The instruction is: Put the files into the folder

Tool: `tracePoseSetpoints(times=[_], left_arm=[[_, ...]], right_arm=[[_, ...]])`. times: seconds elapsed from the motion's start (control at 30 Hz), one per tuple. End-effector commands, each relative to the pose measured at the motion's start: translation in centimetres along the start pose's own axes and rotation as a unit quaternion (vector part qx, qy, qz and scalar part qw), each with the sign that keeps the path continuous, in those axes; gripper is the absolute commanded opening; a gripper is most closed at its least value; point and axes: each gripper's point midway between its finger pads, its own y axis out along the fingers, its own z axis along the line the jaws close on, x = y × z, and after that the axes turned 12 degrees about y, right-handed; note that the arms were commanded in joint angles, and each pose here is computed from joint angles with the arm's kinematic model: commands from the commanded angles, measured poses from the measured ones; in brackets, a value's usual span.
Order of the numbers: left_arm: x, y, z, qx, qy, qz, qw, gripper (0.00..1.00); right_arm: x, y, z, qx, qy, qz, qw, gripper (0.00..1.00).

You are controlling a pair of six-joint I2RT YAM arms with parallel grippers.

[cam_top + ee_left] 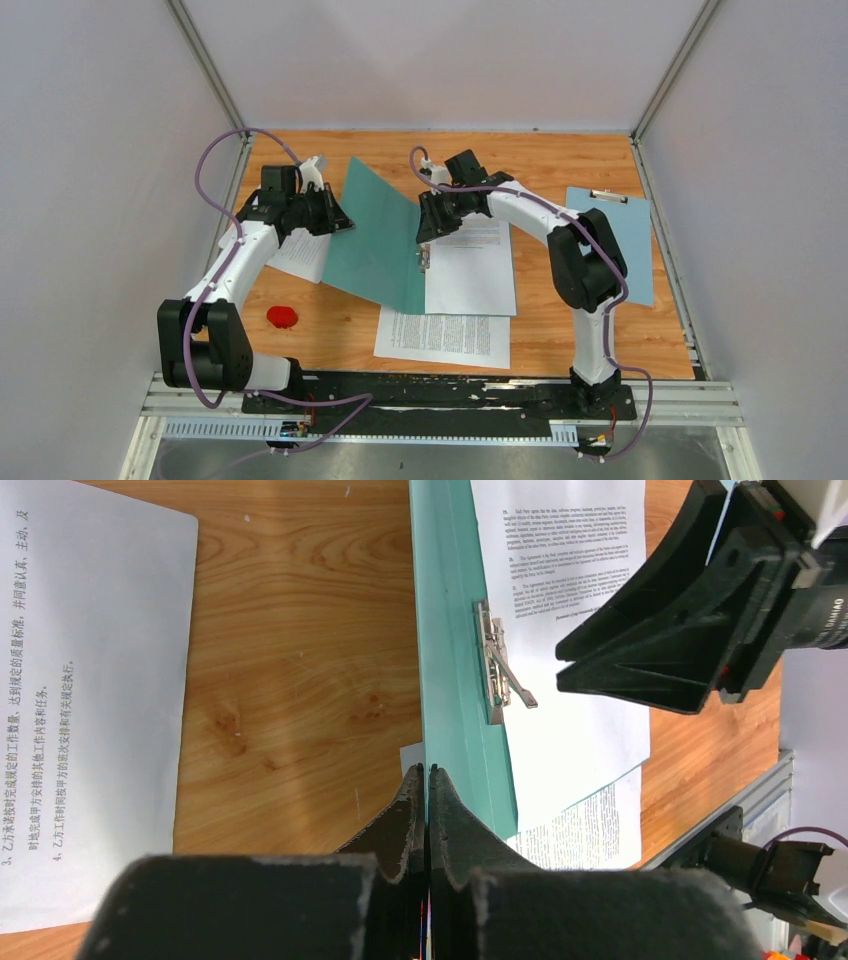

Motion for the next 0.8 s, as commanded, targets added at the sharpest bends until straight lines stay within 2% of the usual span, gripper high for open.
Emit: tracePoseSetpoints(times=[0.0,0.5,0.77], left_arm=[[0.3,-0.4,-0.5,-0.004,0.021,-0.01,1.0,0.0],[0.2,-0.3,-0.3,0.001,0.021,-0.008,1.0,0.0],[0.2,-0.3,-0.2,0.003,0.022,-0.007,1.0,0.0]], right_arm=[[0.5,-0.2,-0.8,-0.071,0.02,-0.028,0.997,0.31],[-0.5,1.5,1.1,-0.046,0.018,-0.001,0.999,0.3],[-1.1,1.8,0.6,-0.053,0.022,0.005,0.998,0.22]])
